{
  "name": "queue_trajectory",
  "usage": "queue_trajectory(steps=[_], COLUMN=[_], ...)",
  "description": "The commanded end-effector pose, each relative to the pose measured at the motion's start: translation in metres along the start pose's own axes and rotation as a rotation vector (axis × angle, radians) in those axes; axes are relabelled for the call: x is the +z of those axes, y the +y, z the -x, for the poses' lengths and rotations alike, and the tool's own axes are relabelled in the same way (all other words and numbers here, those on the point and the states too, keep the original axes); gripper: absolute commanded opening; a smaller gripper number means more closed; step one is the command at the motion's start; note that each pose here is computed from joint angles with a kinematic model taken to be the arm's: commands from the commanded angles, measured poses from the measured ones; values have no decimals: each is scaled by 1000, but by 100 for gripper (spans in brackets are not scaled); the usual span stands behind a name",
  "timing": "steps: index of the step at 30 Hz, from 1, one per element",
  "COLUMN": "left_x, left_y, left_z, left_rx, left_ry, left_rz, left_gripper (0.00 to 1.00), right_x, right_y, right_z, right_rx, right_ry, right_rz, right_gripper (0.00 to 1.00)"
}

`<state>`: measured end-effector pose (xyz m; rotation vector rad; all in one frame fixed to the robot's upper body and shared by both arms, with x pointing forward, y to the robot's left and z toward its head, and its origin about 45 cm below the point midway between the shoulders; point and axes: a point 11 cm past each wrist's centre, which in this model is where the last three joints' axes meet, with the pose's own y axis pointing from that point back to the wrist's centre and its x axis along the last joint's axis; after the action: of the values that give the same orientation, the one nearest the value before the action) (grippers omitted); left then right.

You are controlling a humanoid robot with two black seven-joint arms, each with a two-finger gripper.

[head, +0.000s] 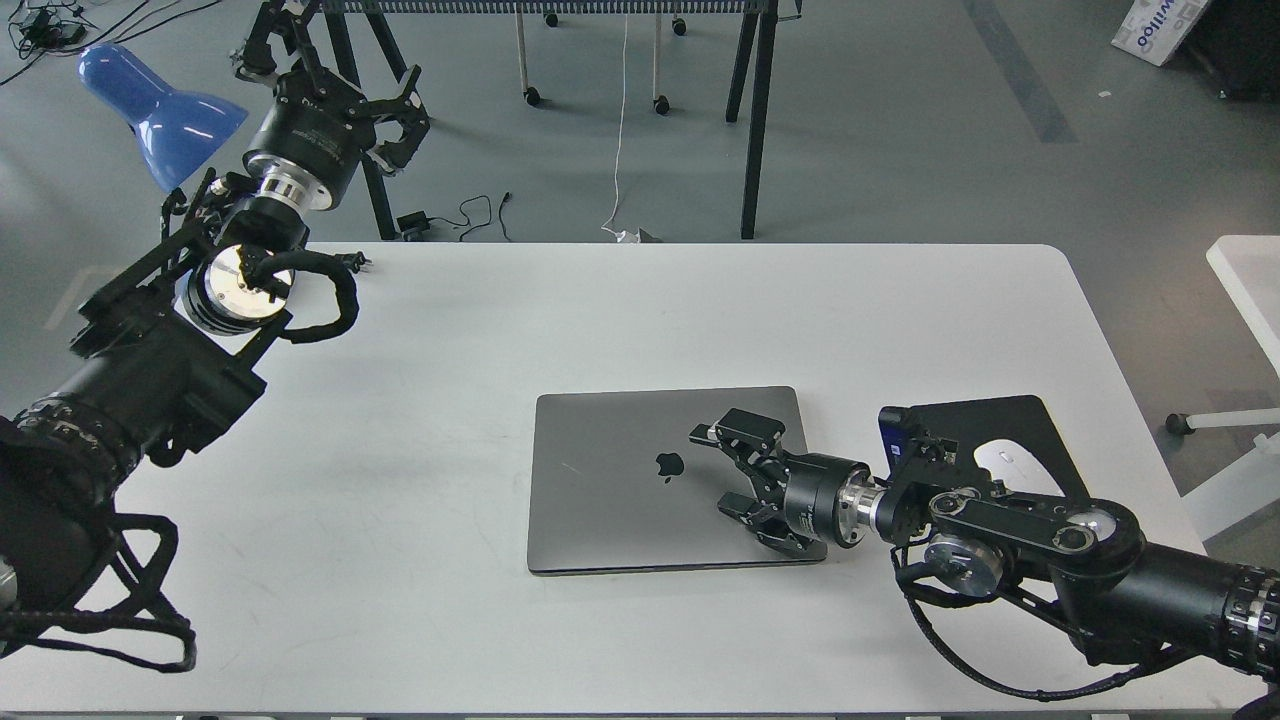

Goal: Close notebook with right arm

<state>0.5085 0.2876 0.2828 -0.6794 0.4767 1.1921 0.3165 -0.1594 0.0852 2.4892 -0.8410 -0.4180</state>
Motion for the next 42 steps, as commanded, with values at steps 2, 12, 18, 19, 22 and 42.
queue_trajectory(steps=[2, 12, 18, 19, 22, 42], left_x=[0, 0, 0, 0, 0, 0], left_y=[0, 0, 0, 0, 0, 0], left_z=[0, 0, 0, 0, 0, 0], left_rx=[0, 0, 0, 0, 0, 1], left_ry=[0, 0, 0, 0, 0, 3], left_rz=[0, 0, 0, 0, 0, 3], left_gripper=[100, 100, 100, 100, 100, 100], right_x=[1, -33, -125, -143, -186, -211], right_y=[0, 14, 53, 64, 95, 135], right_z=[0, -23, -90, -102, -129, -208], right_rx=[-2, 53, 232, 268, 351, 525], right_ry=[18, 4, -35, -51, -102, -570], right_rz=[4, -88, -355, -416, -587, -928], right_gripper=[100, 100, 100, 100, 100, 100])
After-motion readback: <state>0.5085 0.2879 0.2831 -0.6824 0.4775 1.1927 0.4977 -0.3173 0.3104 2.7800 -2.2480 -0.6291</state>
